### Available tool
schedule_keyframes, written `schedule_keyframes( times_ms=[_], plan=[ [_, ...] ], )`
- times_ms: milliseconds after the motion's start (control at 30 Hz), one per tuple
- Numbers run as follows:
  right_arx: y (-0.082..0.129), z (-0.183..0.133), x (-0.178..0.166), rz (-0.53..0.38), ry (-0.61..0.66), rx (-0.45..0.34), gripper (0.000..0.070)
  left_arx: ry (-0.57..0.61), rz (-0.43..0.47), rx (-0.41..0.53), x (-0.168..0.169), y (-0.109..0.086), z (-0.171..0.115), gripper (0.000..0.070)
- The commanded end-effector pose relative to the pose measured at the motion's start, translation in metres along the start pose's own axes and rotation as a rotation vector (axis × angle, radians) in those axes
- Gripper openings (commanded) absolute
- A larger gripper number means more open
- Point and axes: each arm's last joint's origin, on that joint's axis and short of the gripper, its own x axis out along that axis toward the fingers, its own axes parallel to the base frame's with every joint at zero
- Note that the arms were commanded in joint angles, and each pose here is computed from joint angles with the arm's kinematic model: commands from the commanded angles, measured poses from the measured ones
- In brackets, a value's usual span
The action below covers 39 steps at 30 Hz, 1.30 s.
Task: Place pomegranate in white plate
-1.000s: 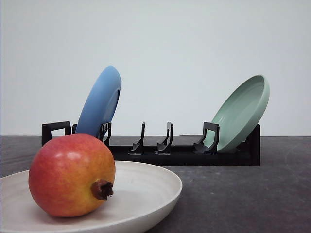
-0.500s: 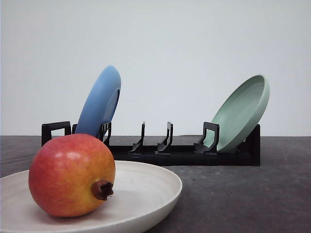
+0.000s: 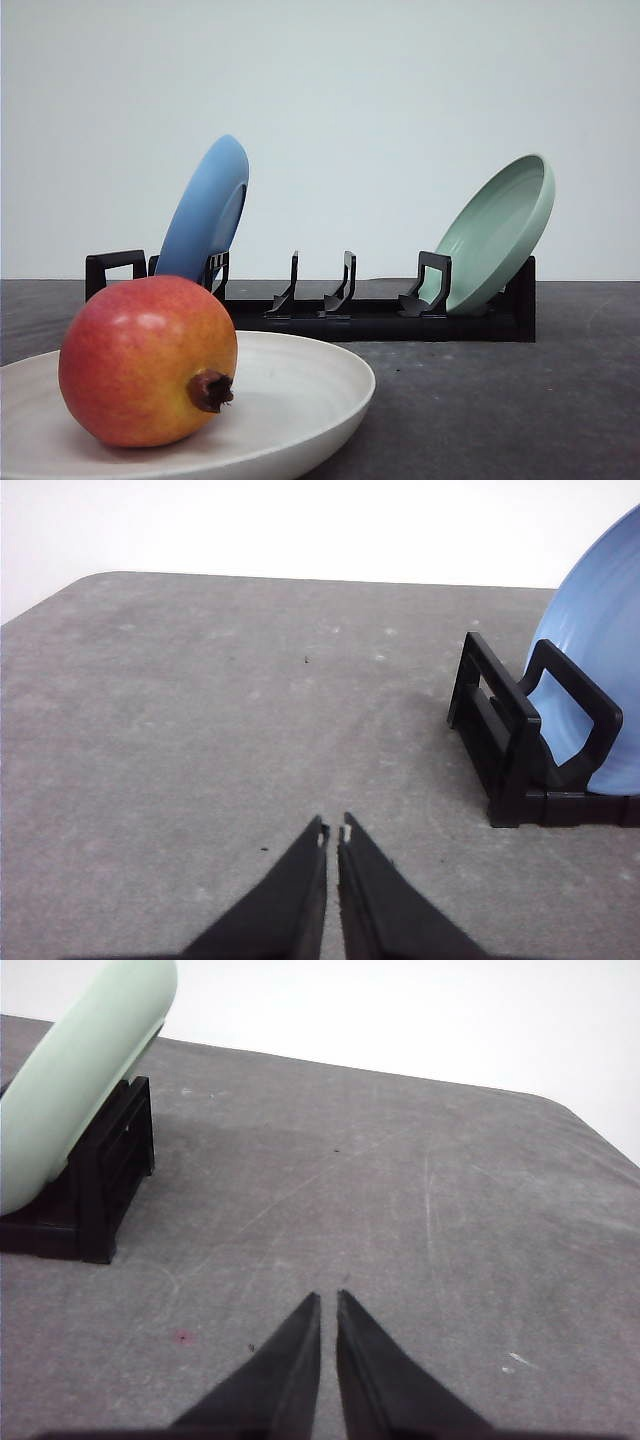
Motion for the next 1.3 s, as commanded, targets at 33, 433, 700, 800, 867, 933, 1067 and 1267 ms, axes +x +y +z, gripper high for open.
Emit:
schedule_keyframes(
  times_ms=[33, 433, 700, 800, 867, 933, 1067, 1267],
  plan=[
    [0.0000, -0.0006, 0.0003, -0.001, -0.003, 0.011, 0.0026, 0.011, 0.006, -0.007, 0.0010, 0.0003, -0.0037, 0.0000],
    [0.0000, -0.0007, 0.0003, -0.002, -0.003, 0.011, 0.0026, 0.011, 0.006, -0.007, 0.0010, 0.0003, -0.0037, 0.0000],
    [0.0000, -0.0006, 0.0003, -0.001, -0.003, 0.011, 0.0026, 0.011, 0.007, -0.007, 0.0010, 0.0003, -0.0037, 0.0000],
    [0.0000, -0.0007, 0.0003, -0.001, -0.002, 0.011, 0.0026, 0.011, 0.006, -0.007, 0.0010, 0.0003, -0.0037, 0.0000],
    [0.0000, -0.0006, 0.0003, -0.001, -0.003, 0.011, 0.0026, 0.011, 0.006, -0.007, 0.0010, 0.0003, -0.0037, 0.0000],
    [0.0000, -0.0006, 0.0003, -0.001, -0.003, 0.011, 0.0026, 0.011, 0.006, -0.007, 0.0010, 0.0003, -0.0037, 0.0000],
    [0.0000, -0.0006, 0.0003, -0.001, -0.003, 0.011, 0.0026, 0.011, 0.006, -0.007, 0.0010, 0.0003, -0.0037, 0.0000],
    [0.0000, -0.0006, 0.0003, -0.001, -0.003, 0.011, 0.0026, 0.011, 0.006, -0.007, 0.0010, 0.0003, -0.0037, 0.0000]
  ],
)
